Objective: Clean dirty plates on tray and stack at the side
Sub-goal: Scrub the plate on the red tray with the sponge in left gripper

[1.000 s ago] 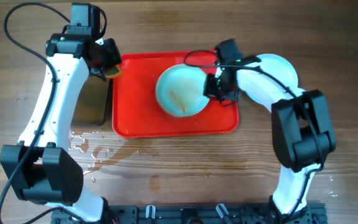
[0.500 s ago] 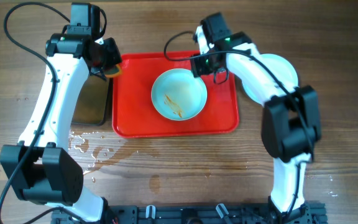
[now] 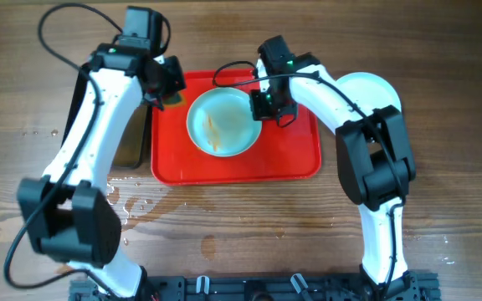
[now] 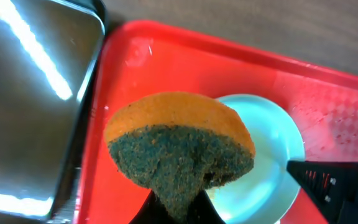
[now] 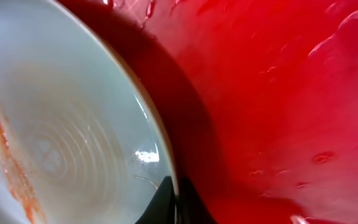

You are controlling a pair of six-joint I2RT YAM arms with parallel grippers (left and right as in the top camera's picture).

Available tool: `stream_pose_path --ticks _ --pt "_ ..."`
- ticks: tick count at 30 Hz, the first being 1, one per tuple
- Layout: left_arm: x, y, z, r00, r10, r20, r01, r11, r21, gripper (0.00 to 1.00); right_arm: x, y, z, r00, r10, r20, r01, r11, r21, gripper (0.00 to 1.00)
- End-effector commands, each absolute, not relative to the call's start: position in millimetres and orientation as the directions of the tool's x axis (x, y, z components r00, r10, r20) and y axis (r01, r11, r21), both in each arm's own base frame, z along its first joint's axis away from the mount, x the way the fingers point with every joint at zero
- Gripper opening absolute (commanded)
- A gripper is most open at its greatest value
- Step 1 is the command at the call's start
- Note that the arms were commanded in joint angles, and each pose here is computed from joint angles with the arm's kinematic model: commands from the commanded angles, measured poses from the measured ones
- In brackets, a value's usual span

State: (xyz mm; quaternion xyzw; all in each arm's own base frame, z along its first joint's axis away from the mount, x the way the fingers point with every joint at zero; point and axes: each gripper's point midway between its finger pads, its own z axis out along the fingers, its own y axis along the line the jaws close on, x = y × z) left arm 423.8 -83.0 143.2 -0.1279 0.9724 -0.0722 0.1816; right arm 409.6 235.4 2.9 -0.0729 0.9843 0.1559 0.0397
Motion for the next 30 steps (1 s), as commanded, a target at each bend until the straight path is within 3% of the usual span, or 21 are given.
stream_pose_path --ticks 1,13,21,26,30 --pt "421.1 -96.9 107.0 -0.92 -0.302 -0.252 -0.262 0.948 -0.179 0.04 390.1 233.1 -22.5 -0.999 0.041 0.017 0.044 0.955 0.293 0.04" --pt "433.4 -138.3 35.6 -0.963 -0.171 -0.209 -0.144 0.979 -0.141 0.04 384.5 239.2 -27.2 -1.0 -0.01 0.018 -0.003 0.943 0.333 0.04" --pt "410.7 -126.3 -23.2 -0.995 -0.075 -0.067 -0.073 0.997 -0.036 0.04 386.1 239.9 -27.0 -1.0 -0.018 0.008 -0.015 0.942 0.336 0.04" --pt "361.8 -164.6 -23.9 -0.973 0.211 0.094 0.181 0.949 -0.259 0.04 388.4 240.9 -26.6 -1.0 -0.018 -0.002 -0.017 0.94 0.34 0.04" --pt "328.4 -174.5 -38.2 -0.921 0.368 0.128 0.313 0.894 -0.322 0.04 389.1 241.3 -26.5 -1.0 -0.019 -0.005 -0.019 0.94 0.341 0.04"
